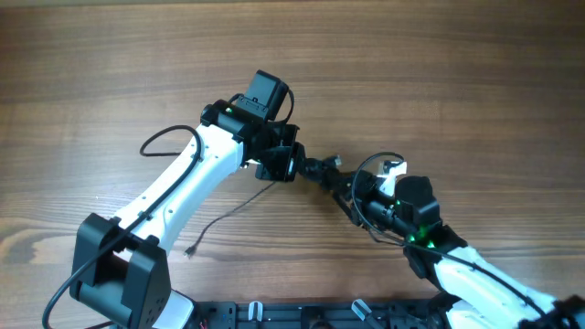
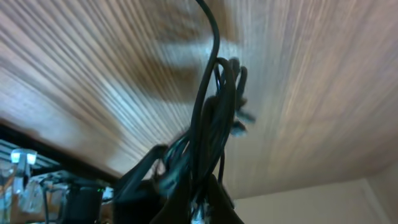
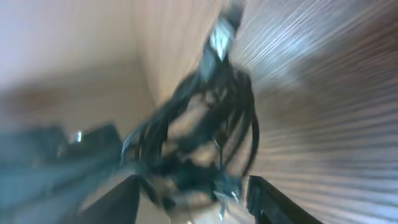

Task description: Untangle cables

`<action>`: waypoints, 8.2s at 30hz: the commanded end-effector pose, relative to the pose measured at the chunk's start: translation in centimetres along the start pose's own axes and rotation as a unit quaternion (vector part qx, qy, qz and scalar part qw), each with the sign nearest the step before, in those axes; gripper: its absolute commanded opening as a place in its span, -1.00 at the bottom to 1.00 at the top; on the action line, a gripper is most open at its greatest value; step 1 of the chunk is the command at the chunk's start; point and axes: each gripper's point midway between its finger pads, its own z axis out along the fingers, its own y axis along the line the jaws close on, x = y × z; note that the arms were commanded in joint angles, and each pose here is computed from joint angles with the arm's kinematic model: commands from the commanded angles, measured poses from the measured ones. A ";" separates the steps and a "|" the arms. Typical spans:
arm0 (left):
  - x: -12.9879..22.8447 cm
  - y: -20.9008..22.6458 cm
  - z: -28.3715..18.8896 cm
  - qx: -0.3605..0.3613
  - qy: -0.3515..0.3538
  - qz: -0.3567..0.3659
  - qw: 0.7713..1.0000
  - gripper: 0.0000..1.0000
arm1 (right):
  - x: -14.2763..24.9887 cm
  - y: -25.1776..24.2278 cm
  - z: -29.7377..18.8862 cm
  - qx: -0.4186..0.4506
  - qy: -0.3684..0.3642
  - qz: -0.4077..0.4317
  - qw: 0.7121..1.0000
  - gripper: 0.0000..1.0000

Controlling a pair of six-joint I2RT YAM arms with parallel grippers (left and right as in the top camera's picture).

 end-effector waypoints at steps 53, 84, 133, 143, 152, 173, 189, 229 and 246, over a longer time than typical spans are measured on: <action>-6.6 -2.9 -5.3 0.105 0.027 0.605 0.789 -0.07 | -5.3 -8.0 -0.8 0.166 -0.111 -0.104 0.974 -0.54; -3.3 1.6 3.7 -0.095 -0.134 0.430 0.888 0.36 | -4.0 -0.6 -4.9 0.053 -0.137 -0.113 0.983 0.99; -1.5 1.5 6.7 -0.092 -0.193 0.459 0.862 -0.92 | -2.2 -8.8 -6.2 0.209 -0.074 -0.066 0.973 0.90; 1.9 -1.7 -4.7 0.054 -0.181 0.574 0.797 -0.92 | -1.5 -1.3 -4.2 0.056 -0.035 -0.246 0.967 0.73; 4.4 -1.1 -6.1 0.094 -0.132 0.596 0.786 -0.92 | -1.4 -1.5 -3.3 0.051 -0.023 -0.220 0.974 0.55; 8.4 0.4 -5.7 0.122 -0.011 0.614 0.780 -0.92 | -2.3 -1.3 -1.1 0.029 -0.016 -0.255 0.966 -0.91; 1.2 6.6 -5.5 -0.073 -0.060 0.699 0.709 -0.92 | -8.2 -1.4 -3.7 0.036 -0.104 -0.208 0.972 -0.91; 7.5 -2.3 -3.4 0.145 0.032 0.696 0.702 -0.92 | -5.1 -1.9 -4.3 -0.003 0.010 -0.295 0.955 0.44; 7.3 -2.9 -5.7 0.183 0.112 0.601 0.770 -0.92 | -4.7 -2.1 -3.1 0.022 -0.006 -0.345 0.938 0.56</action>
